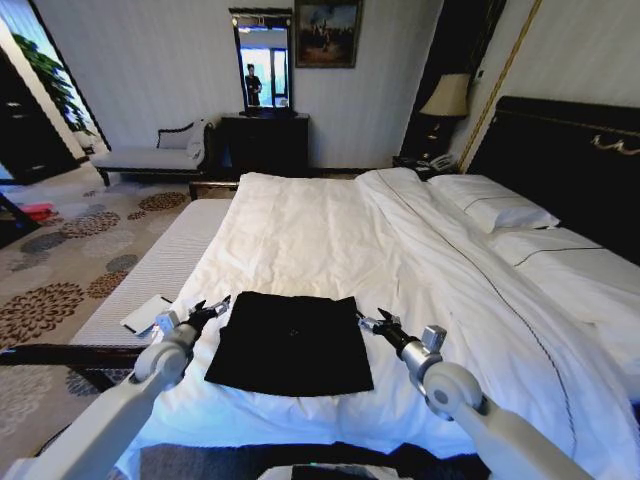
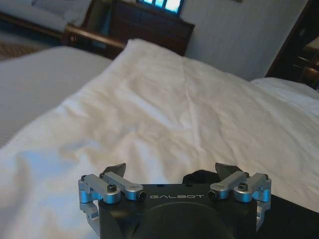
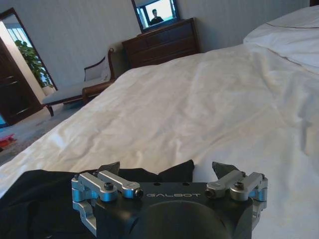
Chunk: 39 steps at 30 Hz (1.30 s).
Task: Fold the clothes on the bed.
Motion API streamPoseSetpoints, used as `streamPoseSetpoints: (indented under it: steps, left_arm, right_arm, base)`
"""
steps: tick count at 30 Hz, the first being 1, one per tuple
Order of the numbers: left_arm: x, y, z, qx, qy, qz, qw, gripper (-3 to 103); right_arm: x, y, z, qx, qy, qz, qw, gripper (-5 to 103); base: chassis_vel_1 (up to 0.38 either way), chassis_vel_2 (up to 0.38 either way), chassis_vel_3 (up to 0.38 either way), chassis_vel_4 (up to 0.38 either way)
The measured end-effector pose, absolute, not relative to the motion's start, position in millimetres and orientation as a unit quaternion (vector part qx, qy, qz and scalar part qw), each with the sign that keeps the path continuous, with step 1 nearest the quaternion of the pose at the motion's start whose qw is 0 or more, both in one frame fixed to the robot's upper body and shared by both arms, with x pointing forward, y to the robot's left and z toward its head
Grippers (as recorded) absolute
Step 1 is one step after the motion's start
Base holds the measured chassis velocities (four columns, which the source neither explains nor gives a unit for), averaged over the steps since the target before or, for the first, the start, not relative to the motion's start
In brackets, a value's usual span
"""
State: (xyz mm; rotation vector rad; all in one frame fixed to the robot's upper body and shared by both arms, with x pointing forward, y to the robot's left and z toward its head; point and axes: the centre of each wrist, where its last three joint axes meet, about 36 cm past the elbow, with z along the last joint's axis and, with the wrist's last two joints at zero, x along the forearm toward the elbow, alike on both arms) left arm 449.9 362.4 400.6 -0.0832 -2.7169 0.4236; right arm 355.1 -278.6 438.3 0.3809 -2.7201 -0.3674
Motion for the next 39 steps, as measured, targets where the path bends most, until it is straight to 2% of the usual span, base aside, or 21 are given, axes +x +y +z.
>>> streamPoseSetpoints:
  steps: [4,11,14,16,17,19,22,25,27,28,31,33,36,39]
  left_arm:
    - [470.7,360.8,389.1,-0.038,-0.965,0.162,0.202,102]
    - [499.2,331.2,372.6,-0.062,-0.958,0.183,0.210,93]
    - [500.1,326.6,366.5,-0.069,-0.956,0.182,0.219,78]
    - [499.9,324.9,364.9,-0.072,-0.955,0.183,0.222,78]
    - [499.8,322.5,362.9,-0.074,-0.953,0.186,0.226,68]
    - [499.8,321.3,361.5,-0.073,-0.953,0.186,0.228,68]
    - [500.0,319.8,357.7,-0.062,-0.953,0.185,0.233,51]
    - [500.1,320.0,356.9,-0.060,-0.953,0.185,0.234,46]
    - [499.5,320.7,356.2,-0.058,-0.952,0.186,0.234,34]
    - [499.5,320.7,356.2,-0.058,-0.952,0.186,0.234,34]
    - [499.5,320.1,355.9,-0.056,-0.952,0.189,0.233,19]
    - [499.5,320.1,355.9,-0.056,-0.952,0.189,0.233,19]
    - [499.5,320.6,356.4,-0.050,-0.953,0.191,0.230,3]
    - [498.6,320.9,356.9,-0.048,-0.953,0.192,0.229,1]
  right_arm:
    - [357.6,-281.0,435.6,0.129,-0.965,-0.129,0.187,100]
    - [364.5,-281.5,430.3,0.115,-0.966,-0.136,0.187,100]
    - [366.0,-282.0,431.9,0.114,-0.966,-0.137,0.187,100]
    - [366.8,-282.2,432.8,0.113,-0.966,-0.138,0.187,100]
    - [367.9,-281.8,433.8,0.113,-0.966,-0.137,0.188,100]
    - [368.3,-281.4,434.2,0.113,-0.966,-0.137,0.188,100]
    - [368.4,-280.6,435.0,0.112,-0.966,-0.137,0.189,100]
    - [368.2,-280.4,435.1,0.111,-0.966,-0.137,0.190,100]
    - [367.8,-280.4,434.9,0.109,-0.966,-0.137,0.191,100]
    - [367.8,-280.4,434.9,0.109,-0.966,-0.137,0.191,100]
    - [367.8,-280.3,434.6,0.106,-0.966,-0.139,0.192,100]
    - [367.8,-280.3,434.5,0.106,-0.966,-0.139,0.193,100]
    - [372.0,-281.0,433.0,0.104,-0.965,-0.142,0.194,100]
    - [376.3,-280.8,433.1,0.105,-0.965,-0.143,0.194,100]
  base:
    - [0.000,0.000,0.000,0.000]
    - [0.000,0.000,0.000,0.000]
    - [0.000,0.000,0.000,0.000]
    - [0.000,0.000,0.000,0.000]
    - [0.000,0.000,0.000,0.000]
    - [0.000,0.000,0.000,0.000]
    - [0.000,0.000,0.000,0.000]
    - [0.000,0.000,0.000,0.000]
    - [0.000,0.000,0.000,0.000]
    - [0.000,0.000,0.000,0.000]
    - [0.000,0.000,0.000,0.000]
    - [0.000,0.000,0.000,0.000]
    - [0.000,0.000,0.000,0.000]
    - [0.000,0.000,0.000,0.000]
